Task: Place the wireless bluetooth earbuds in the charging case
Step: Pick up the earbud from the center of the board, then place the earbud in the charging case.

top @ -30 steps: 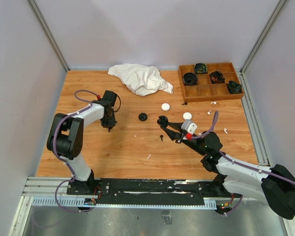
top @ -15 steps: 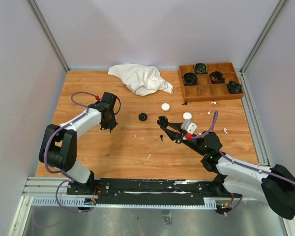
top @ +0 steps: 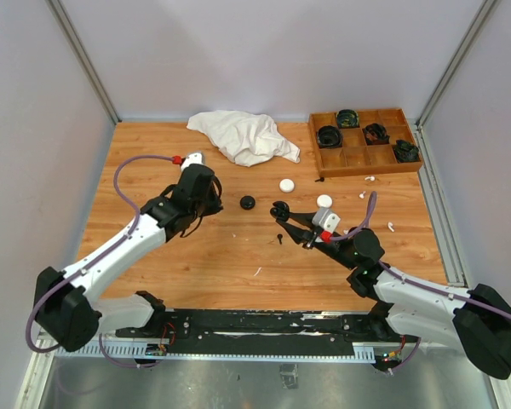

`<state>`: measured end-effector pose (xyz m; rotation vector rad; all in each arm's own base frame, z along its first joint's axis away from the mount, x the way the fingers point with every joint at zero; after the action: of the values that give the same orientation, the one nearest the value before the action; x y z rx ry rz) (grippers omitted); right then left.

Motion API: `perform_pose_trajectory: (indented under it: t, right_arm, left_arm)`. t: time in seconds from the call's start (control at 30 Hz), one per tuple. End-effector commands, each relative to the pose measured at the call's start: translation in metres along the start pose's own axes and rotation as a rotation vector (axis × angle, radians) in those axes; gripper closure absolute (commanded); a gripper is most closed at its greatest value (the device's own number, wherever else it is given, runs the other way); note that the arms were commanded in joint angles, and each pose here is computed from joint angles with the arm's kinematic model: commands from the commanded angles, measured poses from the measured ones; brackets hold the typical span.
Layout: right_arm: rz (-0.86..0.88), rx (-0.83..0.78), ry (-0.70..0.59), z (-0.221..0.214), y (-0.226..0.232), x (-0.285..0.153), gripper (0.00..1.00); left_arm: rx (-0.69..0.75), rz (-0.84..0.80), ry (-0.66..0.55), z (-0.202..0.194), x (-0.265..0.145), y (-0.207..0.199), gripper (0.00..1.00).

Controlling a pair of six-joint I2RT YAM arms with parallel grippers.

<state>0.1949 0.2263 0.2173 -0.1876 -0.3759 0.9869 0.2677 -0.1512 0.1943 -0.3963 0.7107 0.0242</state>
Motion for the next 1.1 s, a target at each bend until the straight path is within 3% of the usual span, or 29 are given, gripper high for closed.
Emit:
perform_pose_trajectory:
  t: [0.0,0.5,1.07]
  right_arm:
    - [0.008,-0.026,-0.080,0.023,-0.002,0.012,0.99]
    - [-0.018,0.006,-0.090,0.027,-0.006,0.019,0.99]
    - [-0.067,0.128,-0.111,0.031,-0.007,0.026,0.99]
  left_arm:
    - [-0.068,-0.157,-0.156,0.014,-0.025,-0.031,0.84]
    - [-0.087,-0.643,-0.390,0.023,-0.102,-0.094,0.84]
    - [0.074,-0.900,-0.525,0.009,-0.139,-0.135,0.83]
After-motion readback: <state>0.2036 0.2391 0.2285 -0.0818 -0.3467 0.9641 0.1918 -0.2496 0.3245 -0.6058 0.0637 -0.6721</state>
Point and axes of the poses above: each gripper's point midway between its finger pads, its own x axis out along the fingers, its own y axis along the line the jaws close on, z = x × y, the point moved 5 cm from there along -x, back along the fingers, and after that the axes turned 5 degrees about -x, right-handed, at the moved point
